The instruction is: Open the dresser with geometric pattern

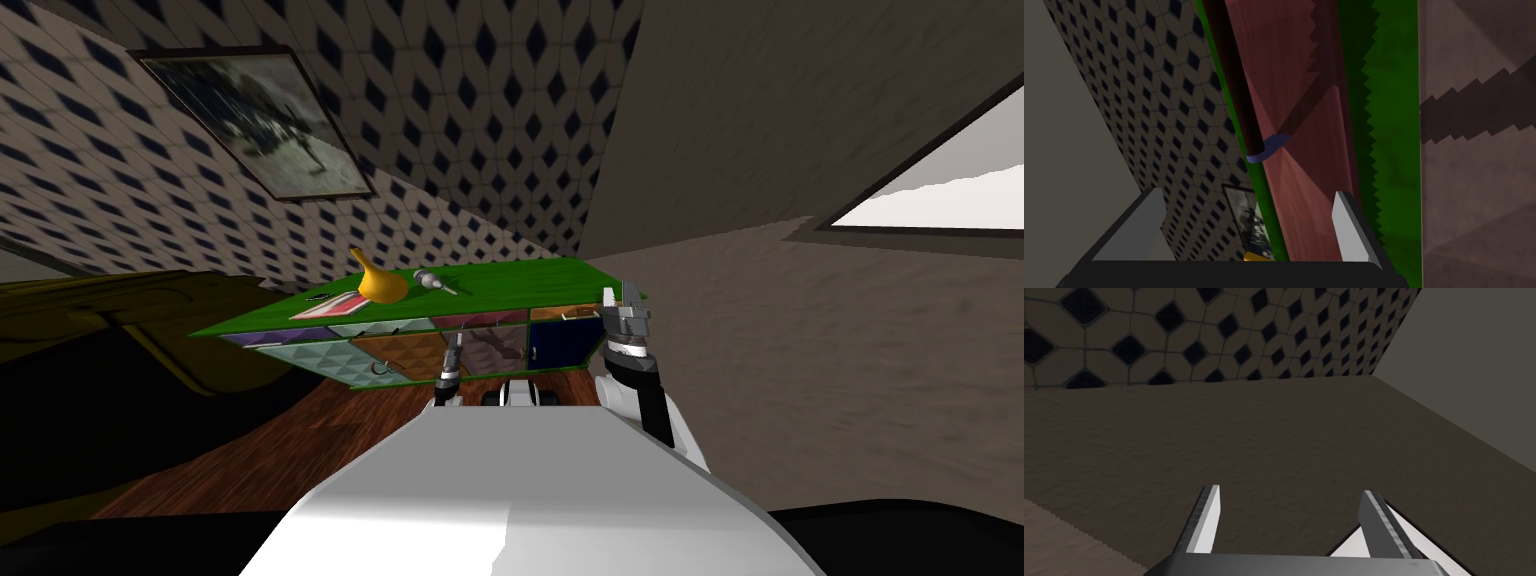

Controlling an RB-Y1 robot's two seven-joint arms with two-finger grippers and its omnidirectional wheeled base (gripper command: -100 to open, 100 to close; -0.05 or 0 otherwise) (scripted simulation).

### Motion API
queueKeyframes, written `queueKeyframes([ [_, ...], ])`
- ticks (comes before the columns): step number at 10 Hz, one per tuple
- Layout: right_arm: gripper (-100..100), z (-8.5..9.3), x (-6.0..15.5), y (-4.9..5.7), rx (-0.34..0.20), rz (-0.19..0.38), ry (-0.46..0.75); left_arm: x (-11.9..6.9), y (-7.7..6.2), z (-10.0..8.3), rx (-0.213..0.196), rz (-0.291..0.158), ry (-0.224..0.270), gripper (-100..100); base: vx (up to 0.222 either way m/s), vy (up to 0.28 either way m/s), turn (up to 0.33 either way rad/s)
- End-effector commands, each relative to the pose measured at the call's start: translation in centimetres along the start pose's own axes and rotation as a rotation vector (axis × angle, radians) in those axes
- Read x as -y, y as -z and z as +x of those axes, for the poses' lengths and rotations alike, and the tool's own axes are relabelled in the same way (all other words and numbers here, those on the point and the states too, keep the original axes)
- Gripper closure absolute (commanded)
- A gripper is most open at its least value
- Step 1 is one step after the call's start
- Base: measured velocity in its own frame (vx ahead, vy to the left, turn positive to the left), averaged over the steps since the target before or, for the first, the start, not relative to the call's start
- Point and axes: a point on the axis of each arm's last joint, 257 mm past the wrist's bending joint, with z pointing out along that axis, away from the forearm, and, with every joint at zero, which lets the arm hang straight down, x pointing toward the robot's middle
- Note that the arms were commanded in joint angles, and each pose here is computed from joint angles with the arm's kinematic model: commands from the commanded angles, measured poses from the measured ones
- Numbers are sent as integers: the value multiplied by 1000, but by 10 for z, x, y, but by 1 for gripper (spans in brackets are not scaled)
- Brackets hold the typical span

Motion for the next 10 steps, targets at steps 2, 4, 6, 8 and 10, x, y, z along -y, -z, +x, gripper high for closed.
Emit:
queueKeyframes([
  [2,0,0,0,0,0,0,0,-4,11,17,37,-15,45,-100,32,-22,12],
  [4,0,0,0,0,0,0,0,-4,14,29,61,-23,75,-100,20,-15,6],
  [6,0,0,0,0,0,0,0,-6,-2,25,52,-21,69,-100,-5,-7,10],
  [8,0,0,0,0,0,0,0,-9,-16,25,49,-20,71,-100,-28,-8,21],
  [10,0,0,0,0,0,0,0,-11,-31,25,46,-19,72,-100,-28,-10,18],
])
